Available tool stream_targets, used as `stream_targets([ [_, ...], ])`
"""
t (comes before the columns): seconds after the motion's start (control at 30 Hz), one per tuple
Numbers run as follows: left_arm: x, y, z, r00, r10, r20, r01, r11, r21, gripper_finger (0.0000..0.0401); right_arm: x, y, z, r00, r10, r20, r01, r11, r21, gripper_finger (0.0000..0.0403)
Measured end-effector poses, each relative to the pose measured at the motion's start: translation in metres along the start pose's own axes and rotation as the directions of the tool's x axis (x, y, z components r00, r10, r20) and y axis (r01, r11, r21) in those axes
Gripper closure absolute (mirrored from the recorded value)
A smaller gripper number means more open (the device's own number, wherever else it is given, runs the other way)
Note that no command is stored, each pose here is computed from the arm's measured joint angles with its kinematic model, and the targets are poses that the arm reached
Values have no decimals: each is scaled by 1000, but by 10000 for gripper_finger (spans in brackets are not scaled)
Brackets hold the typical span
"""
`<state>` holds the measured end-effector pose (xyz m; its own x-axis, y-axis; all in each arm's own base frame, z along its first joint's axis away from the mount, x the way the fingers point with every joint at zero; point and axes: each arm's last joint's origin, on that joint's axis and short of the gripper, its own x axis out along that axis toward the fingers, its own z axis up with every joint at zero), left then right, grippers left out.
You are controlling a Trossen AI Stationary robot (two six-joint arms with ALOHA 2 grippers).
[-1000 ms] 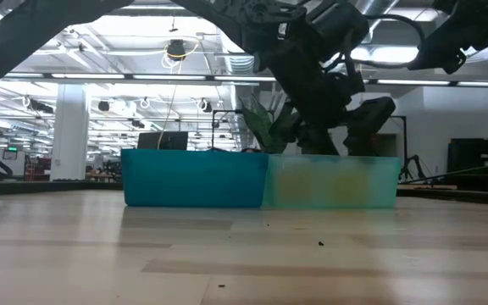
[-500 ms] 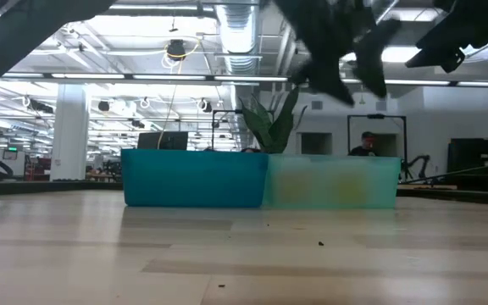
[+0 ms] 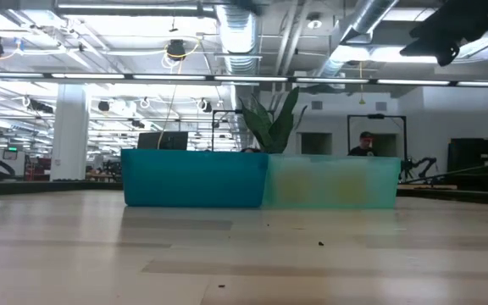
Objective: Pick and place medicine bottles into bin by pill shape (circle, oval)
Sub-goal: Return to Home Position
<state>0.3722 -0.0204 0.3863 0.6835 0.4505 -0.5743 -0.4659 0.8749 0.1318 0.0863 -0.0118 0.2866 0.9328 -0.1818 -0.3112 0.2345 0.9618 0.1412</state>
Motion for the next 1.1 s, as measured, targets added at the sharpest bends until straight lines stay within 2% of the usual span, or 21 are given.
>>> stream_targets([
  [0.07,-18,11,-27,1000,23,9,-22,998,-63,112,0,0,1,1000,2,10,-2,1000,-6,165],
  [0.2,-45,27,-90,996,19,87,-3,983,-184,112,0,0,2,1000,2,16,-2,1000,-26,165],
  [0.33,-56,47,-148,990,7,138,31,961,-276,113,0,0,2,1000,3,16,-2,999,-33,165],
  [0.5,-65,72,-201,979,-13,205,94,917,-388,123,0,-1,0,1000,-16,18,17,1000,-21,165],
  [0.67,-76,93,-232,960,-12,280,147,872,-467,138,-22,-6,-7,995,-75,66,73,996,41,165],
  [0.77,-83,103,-243,947,-13,322,177,856,-486,146,-46,-11,-15,978,-137,155,122,987,102,165],
  [0.87,-86,110,-252,938,8,345,174,852,-493,152,-64,-14,-20,954,-157,257,120,981,153,165],
  [1.0,-85,115,-266,942,25,335,158,848,-506,159,-57,-15,-25,964,-163,211,123,974,189,165],
  [1.1,-82,116,-275,943,26,330,157,843,-515,164,-34,-13,-30,972,-128,196,87,975,203,165],
])
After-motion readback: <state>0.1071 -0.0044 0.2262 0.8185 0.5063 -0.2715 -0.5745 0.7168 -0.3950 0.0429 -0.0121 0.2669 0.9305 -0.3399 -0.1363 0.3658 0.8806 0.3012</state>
